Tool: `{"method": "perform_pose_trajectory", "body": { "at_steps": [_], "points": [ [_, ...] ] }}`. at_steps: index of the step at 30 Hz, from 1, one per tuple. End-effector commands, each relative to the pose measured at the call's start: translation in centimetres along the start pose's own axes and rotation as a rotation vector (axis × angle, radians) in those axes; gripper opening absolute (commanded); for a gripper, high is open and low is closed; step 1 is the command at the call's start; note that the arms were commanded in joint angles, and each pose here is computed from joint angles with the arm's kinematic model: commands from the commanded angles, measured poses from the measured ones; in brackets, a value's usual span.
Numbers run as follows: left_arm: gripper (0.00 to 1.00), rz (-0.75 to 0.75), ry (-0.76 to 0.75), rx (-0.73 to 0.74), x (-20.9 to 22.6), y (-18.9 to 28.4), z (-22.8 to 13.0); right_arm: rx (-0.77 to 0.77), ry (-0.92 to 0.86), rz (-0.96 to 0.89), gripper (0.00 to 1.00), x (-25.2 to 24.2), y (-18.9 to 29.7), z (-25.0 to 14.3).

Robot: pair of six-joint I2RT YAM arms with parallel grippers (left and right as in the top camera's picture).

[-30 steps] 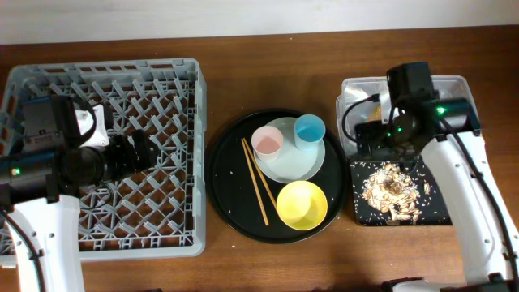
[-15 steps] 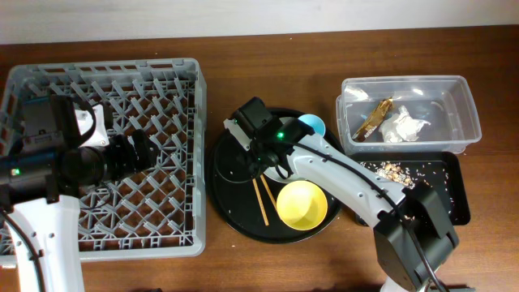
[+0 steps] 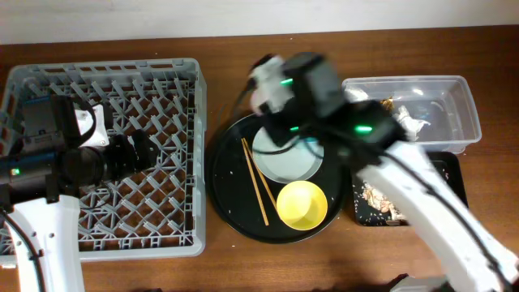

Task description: Sort waste into correct bins and load items into the dishwasher rack

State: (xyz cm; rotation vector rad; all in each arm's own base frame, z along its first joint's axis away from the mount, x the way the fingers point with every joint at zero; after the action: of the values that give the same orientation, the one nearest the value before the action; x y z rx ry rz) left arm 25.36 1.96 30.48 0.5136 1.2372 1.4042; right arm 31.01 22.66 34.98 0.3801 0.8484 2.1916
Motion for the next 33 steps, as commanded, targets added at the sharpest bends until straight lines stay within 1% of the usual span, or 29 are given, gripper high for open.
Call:
{"method": "perform_pose_trajectory", "body": {
  "at_steps": [1, 2, 4, 5, 6, 7, 8, 9, 10, 12, 13, 14, 16, 19, 21, 23, 26, 27, 28, 30, 31, 32, 33],
  "points": [
    [1.0, 0.007, -0.015, -0.089, -0.1, 0.4, 1.4, -0.128, -0.147, 0.451, 0.04, -1.6, 5.2, 0.2],
    [0.99, 0.008, -0.014, -0.086, -0.1, 0.4, 1.4, -0.192, -0.128, 0.63, 0.04, -1.9, 6.5, 0.1],
    [0.99, -0.02, -0.024, -0.118, -0.5, 0.5, 2.0, -0.303, -0.114, 0.875, 0.04, -3.0, 7.9, -0.3],
    [0.99, -0.118, -0.039, -0.112, -1.6, 0.6, 2.0, -0.355, -0.091, 0.955, 0.04, -3.0, 8.3, -0.6],
    [0.99, -0.327, -0.148, -0.105, -4.0, 1.2, 1.9, -0.376, -0.083, 0.995, 0.04, -2.9, 8.4, -0.8],
    [0.99, -0.664, -0.358, -0.112, -7.4, 3.0, 1.1, -0.387, -0.084, 1.019, 0.04, -2.8, 8.6, -0.8],
    [0.99, -1.044, -0.52, -0.139, -9.9, 6.0, -0.2, -0.414, -0.068, 1.049, 0.04, -2.7, 9.0, -0.7],
    [0.99, -1.192, -0.541, -0.14, -10.6, 7.3, -0.6, -0.415, -0.067, 1.049, 0.04, -2.7, 9.0, -0.7],
    [0.99, -1.242, -0.554, -0.136, -10.9, 7.7, -0.7, -0.414, -0.066, 1.051, 0.04, -2.6, 8.9, -0.7],
    [0.99, -1.258, -0.62, -0.119, -12.2, 7.5, -1.4, -0.408, -0.055, 1.068, 0.04, -2.0, 8.8, -0.5],
    [0.99, -1.288, -0.696, -0.121, -13.5, 7.5, -1.9, -0.403, -0.047, 1.082, 0.04, -1.5, 8.8, -0.5],
    [0.99, -1.276, -0.735, -0.12, -14.3, 7.3, -2.1, -0.398, -0.043, 1.091, 0.04, -1.1, 8.7, -0.4],
    [0.99, -1.124, -0.694, -0.096, -14.8, 5.7, -1.8, -0.39, -0.038, 1.109, 0.04, -0.5, 8.8, -0.4],
    [0.99, -1.097, -0.72, -0.132, -15.1, 5.4, -1.3, -0.377, -0.011, 1.146, 0.04, 1.1, 8.9, -0.2],
    [0.99, -1.118, -0.723, -0.109, -15.5, 5.2, -1.6, -0.39, 0.021, 1.15, 0.04, 1.4, 8.8, 0.0],
    [0.99, -1.162, -0.766, -0.06, -17.0, 5.2, -3.1, -0.395, 0.025, 1.149, 0.04, 1.2, 8.8, 0.5],
    [0.98, -1.276, -0.836, -0.01, -18.7, 6.1, -4.9, -0.401, 0.032, 1.146, 0.04, 1.1, 8.8, 0.9],
    [0.92, -1.29, -0.849, -0.013, -18.9, 6.3, -5.0, -0.401, 0.032, 1.146, 0.04, 1.1, 8.8, 0.9],
    [0.89, -1.291, -0.855, -0.02, -18.9, 6.3, -5.0, -0.4, 0.032, 1.147, 0.04, 1.1, 8.8, 0.9],
    [0.57, -1.288, -0.856, -0.024, -18.9, 6.3, -4.9, -0.4, 0.032, 1.147, 0.04, 1.1, 8.8, 0.9],
    [0.53, -1.289, -0.859, -0.027, -19.0, 6.3, -4.9, -0.4, 0.032, 1.147, 0.04, 1.1, 8.8, 0.9],
    [0.52, -1.29, -0.863, -0.032, -19.0, 6.3, -4.9, -0.4, 0.032, 1.147, 0.04, 1.1, 8.8, 0.9],
    [0.47, -1.291, -0.871, -0.043, -19.1, 6.4, -4.8, -0.402, 0.032, 1.143, 0.11, 1.0, 8.8, 0.9]
  ]
}}
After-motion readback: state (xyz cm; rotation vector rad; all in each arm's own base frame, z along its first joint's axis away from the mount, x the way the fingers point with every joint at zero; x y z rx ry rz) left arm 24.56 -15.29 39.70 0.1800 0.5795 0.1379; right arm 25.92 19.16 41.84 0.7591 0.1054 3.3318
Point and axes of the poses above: each gripper's point midway between its finger pads, its own y axis back along the fingers, its own x axis along the line the jaws close on, z = x × y, the point moved 6 cm from there along y, back along the fingers, and after that the axes turned 3 degrees about y, right-handed, at the moved point
